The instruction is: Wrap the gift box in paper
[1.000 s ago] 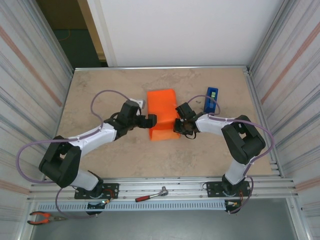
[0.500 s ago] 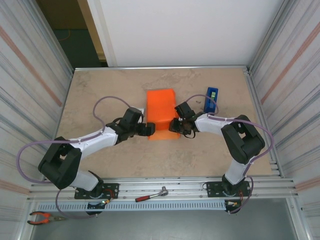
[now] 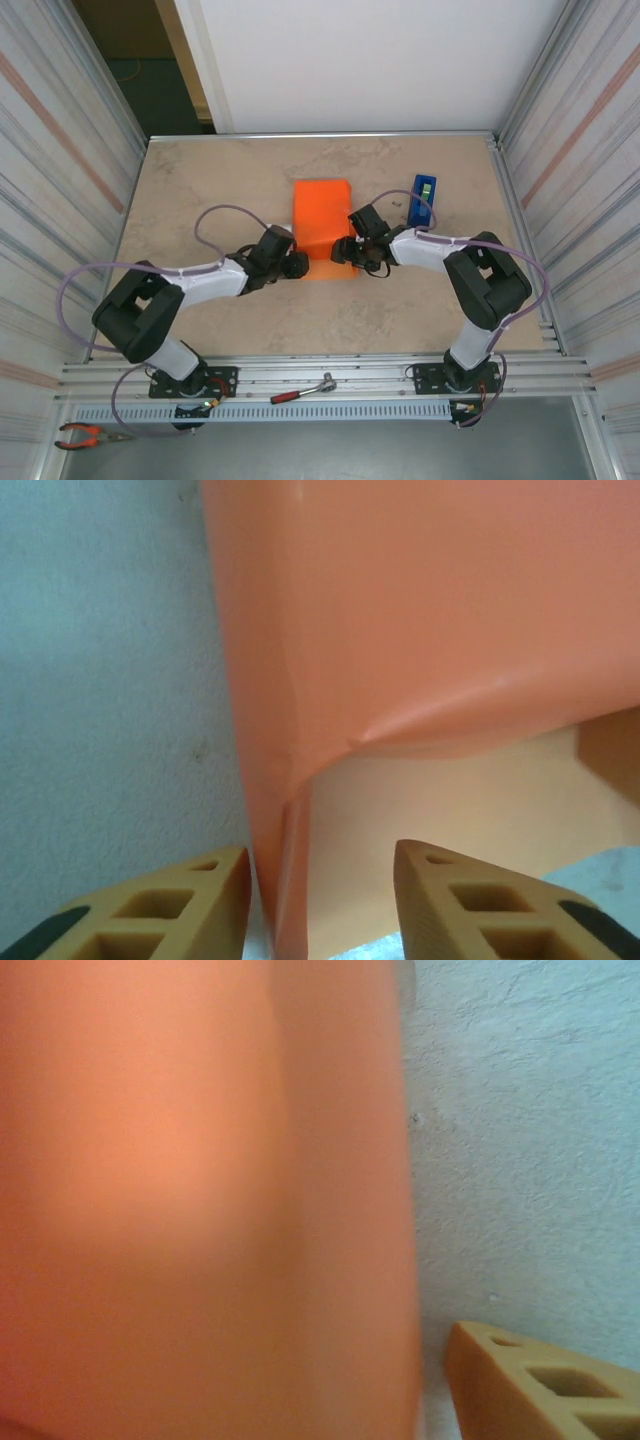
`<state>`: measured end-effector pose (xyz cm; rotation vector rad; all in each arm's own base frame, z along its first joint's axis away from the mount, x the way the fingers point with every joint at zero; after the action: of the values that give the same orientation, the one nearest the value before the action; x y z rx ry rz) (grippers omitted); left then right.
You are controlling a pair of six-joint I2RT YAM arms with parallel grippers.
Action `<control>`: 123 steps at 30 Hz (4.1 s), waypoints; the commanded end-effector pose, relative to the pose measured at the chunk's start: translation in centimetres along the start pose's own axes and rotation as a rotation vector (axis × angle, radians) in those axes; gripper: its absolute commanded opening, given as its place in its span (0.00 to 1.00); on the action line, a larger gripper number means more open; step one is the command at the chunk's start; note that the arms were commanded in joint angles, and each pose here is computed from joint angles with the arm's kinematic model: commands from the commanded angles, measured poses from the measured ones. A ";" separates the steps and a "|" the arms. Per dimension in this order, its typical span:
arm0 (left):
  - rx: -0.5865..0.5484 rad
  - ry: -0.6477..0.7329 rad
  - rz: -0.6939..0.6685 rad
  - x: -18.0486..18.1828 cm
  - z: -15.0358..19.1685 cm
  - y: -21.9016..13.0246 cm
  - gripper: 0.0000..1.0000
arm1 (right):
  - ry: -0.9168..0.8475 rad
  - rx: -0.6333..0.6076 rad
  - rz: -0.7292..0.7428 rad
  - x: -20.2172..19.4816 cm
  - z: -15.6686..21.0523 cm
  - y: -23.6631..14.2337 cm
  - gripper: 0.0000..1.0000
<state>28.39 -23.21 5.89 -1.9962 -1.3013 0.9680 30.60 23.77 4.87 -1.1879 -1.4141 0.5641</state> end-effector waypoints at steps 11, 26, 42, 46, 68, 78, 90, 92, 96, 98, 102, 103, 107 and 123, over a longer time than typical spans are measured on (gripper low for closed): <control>-0.004 0.029 -0.163 -0.1 1.1 0.6 0.14 | 0.057 -0.025 0.180 -3.4 1.4 -1.1 0.64; -0.029 0.545 -0.026 -4.2 -7.5 -7.3 0.82 | 0.088 -0.079 0.051 -3.4 -0.1 -7.1 0.75; 0.130 1.074 -0.114 -4.1 -7.1 -1.6 0.81 | 0.186 -0.008 -0.067 -6.0 0.1 -6.9 0.71; 0.149 1.078 -0.132 -3.3 -6.8 -0.4 0.78 | 0.210 -0.004 -0.067 -6.4 0.4 -6.2 0.69; 0.208 1.138 -0.194 -1.9 -4.0 2.7 0.69 | 0.137 0.046 -0.103 -3.0 2.0 -2.7 0.47; 0.231 1.149 -0.180 -2.1 -3.1 3.1 0.67 | 0.113 0.067 -0.087 -2.4 2.1 -1.6 0.34; 0.247 1.158 -0.163 -2.3 -2.5 3.3 0.64 | 0.097 0.047 -0.177 0.2 1.2 -2.8 0.00; 0.252 1.162 -0.159 -2.4 -2.4 3.3 0.64 | 0.099 0.042 -0.201 0.7 1.1 -2.9 0.00; 0.260 1.171 -0.152 -2.7 -2.0 3.5 0.63 | 0.117 0.025 -0.253 1.4 0.7 -2.8 0.00; 0.266 1.177 -0.149 -2.7 -1.8 3.6 0.62 | 0.130 0.013 -0.281 1.6 0.6 -2.7 0.00; 0.267 1.180 -0.145 -2.8 -1.7 3.6 0.62 | 0.164 -0.016 -0.340 2.0 0.2 -2.7 0.00; 0.268 1.181 -0.142 -2.9 -1.7 3.6 0.62 | 0.172 -0.022 -0.354 2.1 0.1 -2.6 0.00; 0.268 1.184 -0.138 -3.0 -1.6 3.7 0.61 | 0.181 -0.045 -0.397 2.6 -0.1 -1.9 0.00; 0.274 1.191 -0.124 -3.4 -1.3 3.7 0.58 | 0.188 -0.020 -0.392 2.9 1.5 1.1 0.52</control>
<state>33.50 -27.37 9.11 -1.7325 -0.7385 -0.2590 30.33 26.98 5.02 -0.9254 -1.4532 0.1566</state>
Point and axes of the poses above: each hand's point on the last joint's axis, 136 mm out from that joint toward the fingers, its own y axis out along the fingers, its own x axis along the line the jaws close on, z = x × y, the point moved 2 cm from there along -y, back along the fingers, and after that the axes turned 7 degrees about y, right-handed, at the moved point
